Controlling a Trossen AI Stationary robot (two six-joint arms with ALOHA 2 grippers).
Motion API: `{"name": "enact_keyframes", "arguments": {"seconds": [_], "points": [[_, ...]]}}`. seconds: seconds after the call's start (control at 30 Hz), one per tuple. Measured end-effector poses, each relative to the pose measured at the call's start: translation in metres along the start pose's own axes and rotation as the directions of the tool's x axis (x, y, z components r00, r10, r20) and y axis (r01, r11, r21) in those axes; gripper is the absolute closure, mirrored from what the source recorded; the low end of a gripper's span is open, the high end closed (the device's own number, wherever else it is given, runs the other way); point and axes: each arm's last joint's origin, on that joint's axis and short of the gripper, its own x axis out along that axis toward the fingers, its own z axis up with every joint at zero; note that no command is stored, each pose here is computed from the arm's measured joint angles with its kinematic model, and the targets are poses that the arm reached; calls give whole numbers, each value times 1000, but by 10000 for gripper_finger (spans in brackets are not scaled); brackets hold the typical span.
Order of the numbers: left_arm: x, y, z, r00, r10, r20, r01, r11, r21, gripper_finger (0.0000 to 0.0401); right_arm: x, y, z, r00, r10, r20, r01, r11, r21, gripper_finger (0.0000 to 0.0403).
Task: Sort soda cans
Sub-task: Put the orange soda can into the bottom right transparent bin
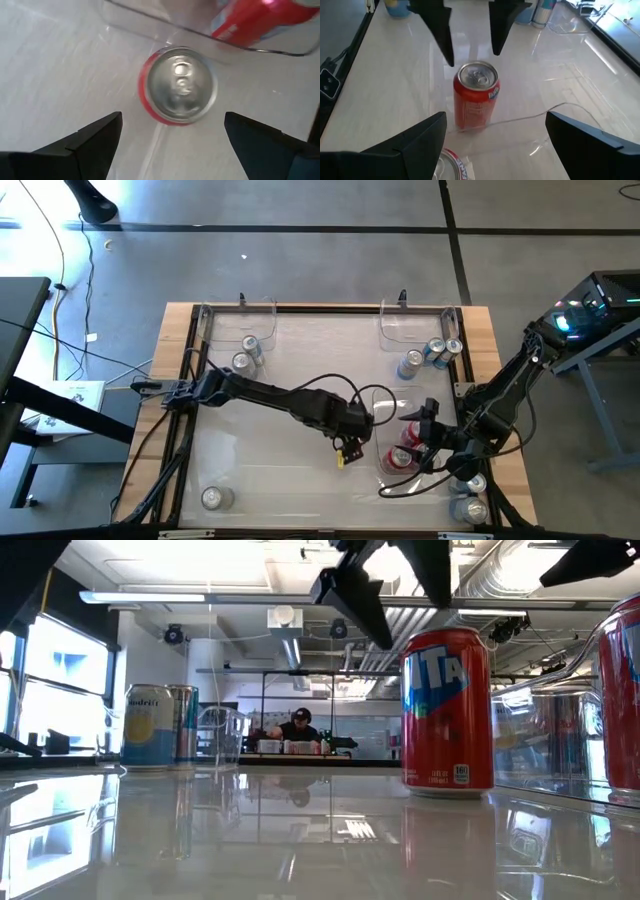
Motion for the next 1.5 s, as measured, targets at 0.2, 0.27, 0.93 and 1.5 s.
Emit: {"name": "enact_keyframes", "arguments": {"seconds": [0.2, 0.27, 0.93, 1.5], "points": [[-10, -12, -18, 997, 63, -54, -59, 995, 77, 55, 13, 2, 17, 997, 69, 46, -70, 997, 33, 66], [-12, -14, -29, 986, 132, -101, -121, 986, 113, 55, 23, 4, 24, 994, 97, 58, -99, 995, 31, 66], [43, -10, -111, 928, 373, 18, -371, 916, 154, 77, 119, 0, 25, 993, 90, -76, -77, 984, 162, 66], [22, 17, -138, 929, -21, 370, 20, 1000, 6, 78, 146, 19, 51, 913, -77, -401, 105, 993, 49, 73]]}}
